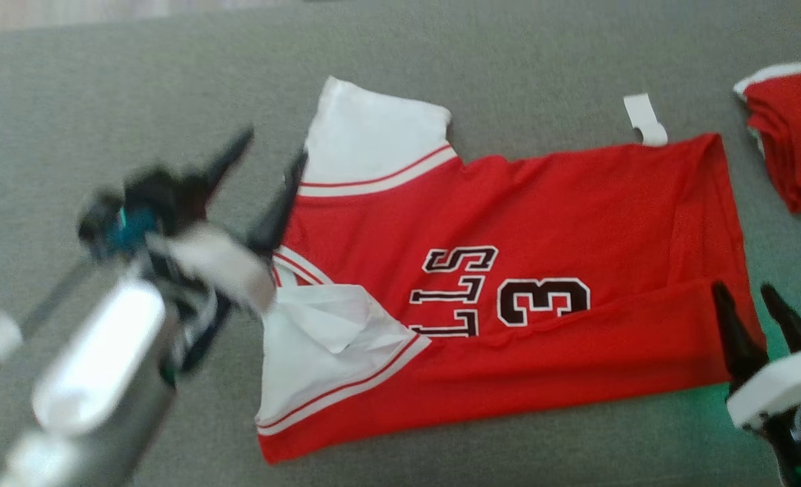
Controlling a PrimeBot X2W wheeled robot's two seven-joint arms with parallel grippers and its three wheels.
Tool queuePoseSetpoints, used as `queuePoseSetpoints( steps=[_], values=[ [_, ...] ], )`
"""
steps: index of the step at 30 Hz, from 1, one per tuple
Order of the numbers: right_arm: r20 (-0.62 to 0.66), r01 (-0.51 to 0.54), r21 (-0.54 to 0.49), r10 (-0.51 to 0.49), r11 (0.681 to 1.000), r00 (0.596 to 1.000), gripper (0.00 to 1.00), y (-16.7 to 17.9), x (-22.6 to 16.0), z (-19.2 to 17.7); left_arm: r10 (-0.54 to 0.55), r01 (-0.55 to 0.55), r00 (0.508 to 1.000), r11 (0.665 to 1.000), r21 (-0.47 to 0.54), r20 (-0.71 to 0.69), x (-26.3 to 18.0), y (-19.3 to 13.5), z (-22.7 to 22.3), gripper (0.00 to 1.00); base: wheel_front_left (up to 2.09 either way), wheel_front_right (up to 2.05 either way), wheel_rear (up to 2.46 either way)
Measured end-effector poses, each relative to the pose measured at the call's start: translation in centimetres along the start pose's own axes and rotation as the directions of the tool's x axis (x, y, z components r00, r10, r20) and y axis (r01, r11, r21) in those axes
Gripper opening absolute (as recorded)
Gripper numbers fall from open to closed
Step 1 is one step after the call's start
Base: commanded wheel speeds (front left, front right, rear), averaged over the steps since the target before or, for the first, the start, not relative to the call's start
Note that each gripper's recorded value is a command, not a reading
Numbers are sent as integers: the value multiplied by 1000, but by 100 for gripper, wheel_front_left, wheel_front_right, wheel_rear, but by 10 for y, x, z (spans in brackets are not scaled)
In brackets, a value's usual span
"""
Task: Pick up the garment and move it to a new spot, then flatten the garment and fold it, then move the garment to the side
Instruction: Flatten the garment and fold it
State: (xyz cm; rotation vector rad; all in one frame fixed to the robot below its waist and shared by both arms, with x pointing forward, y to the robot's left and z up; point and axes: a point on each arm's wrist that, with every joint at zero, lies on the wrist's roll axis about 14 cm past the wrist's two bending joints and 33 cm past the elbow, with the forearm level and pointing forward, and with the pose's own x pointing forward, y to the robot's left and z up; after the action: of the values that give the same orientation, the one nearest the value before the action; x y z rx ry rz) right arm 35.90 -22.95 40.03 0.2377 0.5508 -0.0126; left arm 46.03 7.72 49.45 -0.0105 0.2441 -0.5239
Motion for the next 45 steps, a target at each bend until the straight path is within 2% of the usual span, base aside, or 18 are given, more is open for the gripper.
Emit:
queuePoseSetpoints(
  steps=[3,7,15,20,25,30,33,34,35,37,39,40,42,44,45],
  values=[
    [14,-16,-14,16,1000,1000,100,3,11,7,-52,53,998,998,29,-44,34,12,10,100,0,0,0],
    [25,-15,-34,16,999,1000,100,0,20,11,-80,88,982,995,37,-169,73,24,6,100,0,0,0],
    [8,65,-11,-65,998,998,100,-28,17,-1,-97,116,911,993,23,-401,124,36,-30,100,0,0,0],
    [-6,128,7,-128,992,992,100,-48,9,-10,-108,119,841,993,-14,-530,131,38,-74,100,0,0,0],
    [-5,156,9,-156,988,988,100,-56,6,-12,-116,124,811,992,-25,-574,132,39,-94,100,0,0,0],
    [-12,163,11,-163,987,987,100,-59,5,-14,-108,124,811,992,-12,-574,133,42,-96,100,0,0,0],
    [-14,163,10,-163,987,987,100,-59,5,-14,-115,131,814,991,-13,-569,134,40,-96,85,0,0,0],
    [-15,163,9,-163,987,987,100,-59,6,-15,-117,131,815,991,-15,-568,134,40,-97,96,0,0,0],
    [-16,163,8,-163,987,987,100,-59,6,-15,-118,132,815,991,-17,-568,133,40,-97,95,0,0,0],
    [-19,163,4,-163,987,986,100,-60,6,-15,-124,137,814,990,-20,-567,134,39,-98,92,0,0,0],
    [-21,165,-2,-165,986,986,100,-61,7,-15,-126,140,819,990,-19,-559,136,39,-96,81,0,0,0],
    [-22,165,-5,-165,986,986,100,-62,7,-15,-127,140,824,990,-18,-552,137,39,-95,81,0,0,0],
    [-23,167,-7,-168,986,986,100,-63,8,-15,-126,142,825,990,-13,-550,137,40,-97,73,0,0,0],
    [-26,169,-7,-169,986,985,100,-64,10,-15,-131,143,827,990,-22,-546,138,39,-98,49,0,0,0],
    [-28,168,-8,-169,986,985,100,-64,10,-16,-130,142,828,990,-21,-545,139,40,-97,45,0,0,0]
  ],
)
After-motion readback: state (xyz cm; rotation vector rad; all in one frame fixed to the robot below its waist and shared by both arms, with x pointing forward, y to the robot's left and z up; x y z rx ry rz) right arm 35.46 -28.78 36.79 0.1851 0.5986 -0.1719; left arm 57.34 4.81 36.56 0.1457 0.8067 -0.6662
